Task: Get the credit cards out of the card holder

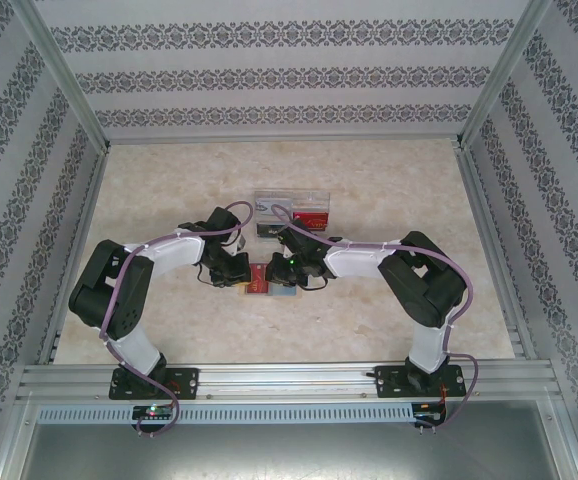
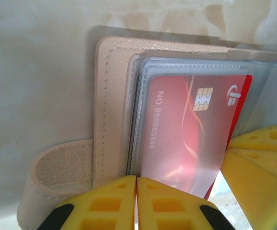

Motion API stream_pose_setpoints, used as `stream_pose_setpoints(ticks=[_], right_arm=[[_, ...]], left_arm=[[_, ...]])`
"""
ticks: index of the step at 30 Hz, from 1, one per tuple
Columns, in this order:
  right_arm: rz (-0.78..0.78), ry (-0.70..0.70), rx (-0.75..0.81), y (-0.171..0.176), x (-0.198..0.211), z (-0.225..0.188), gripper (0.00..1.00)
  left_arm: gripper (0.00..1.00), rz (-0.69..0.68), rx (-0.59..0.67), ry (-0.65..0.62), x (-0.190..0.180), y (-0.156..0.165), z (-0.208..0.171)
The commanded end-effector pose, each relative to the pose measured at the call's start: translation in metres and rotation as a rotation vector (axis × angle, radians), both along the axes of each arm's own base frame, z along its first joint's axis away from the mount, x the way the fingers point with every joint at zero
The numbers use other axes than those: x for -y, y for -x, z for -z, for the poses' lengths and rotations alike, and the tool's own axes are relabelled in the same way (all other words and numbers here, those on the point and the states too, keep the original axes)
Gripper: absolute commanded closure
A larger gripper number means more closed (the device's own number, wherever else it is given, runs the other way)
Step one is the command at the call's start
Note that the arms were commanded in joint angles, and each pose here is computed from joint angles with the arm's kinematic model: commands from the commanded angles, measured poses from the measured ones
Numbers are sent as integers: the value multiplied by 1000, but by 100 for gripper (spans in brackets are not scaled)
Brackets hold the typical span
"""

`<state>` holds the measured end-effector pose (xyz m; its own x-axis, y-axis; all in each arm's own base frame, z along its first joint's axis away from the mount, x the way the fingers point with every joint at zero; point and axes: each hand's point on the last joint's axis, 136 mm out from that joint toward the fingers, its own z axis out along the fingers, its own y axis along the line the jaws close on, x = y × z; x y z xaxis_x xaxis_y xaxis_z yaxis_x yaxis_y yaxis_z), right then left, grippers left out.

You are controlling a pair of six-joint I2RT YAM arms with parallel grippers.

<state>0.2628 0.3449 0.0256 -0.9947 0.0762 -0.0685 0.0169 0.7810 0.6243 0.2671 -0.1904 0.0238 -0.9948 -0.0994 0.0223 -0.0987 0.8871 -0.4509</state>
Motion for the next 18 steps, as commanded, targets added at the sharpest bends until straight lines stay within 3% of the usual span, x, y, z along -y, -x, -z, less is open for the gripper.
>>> stream_pose_setpoints(ticks=[1,18], right_arm=[[-16,-21,0,1,-10,0,83],[-12,-113,-22,1,-20,-3,87]], left_arm=[[90,3,-29,-10,0,7,11],[90,6,-33,5,4,7,11]])
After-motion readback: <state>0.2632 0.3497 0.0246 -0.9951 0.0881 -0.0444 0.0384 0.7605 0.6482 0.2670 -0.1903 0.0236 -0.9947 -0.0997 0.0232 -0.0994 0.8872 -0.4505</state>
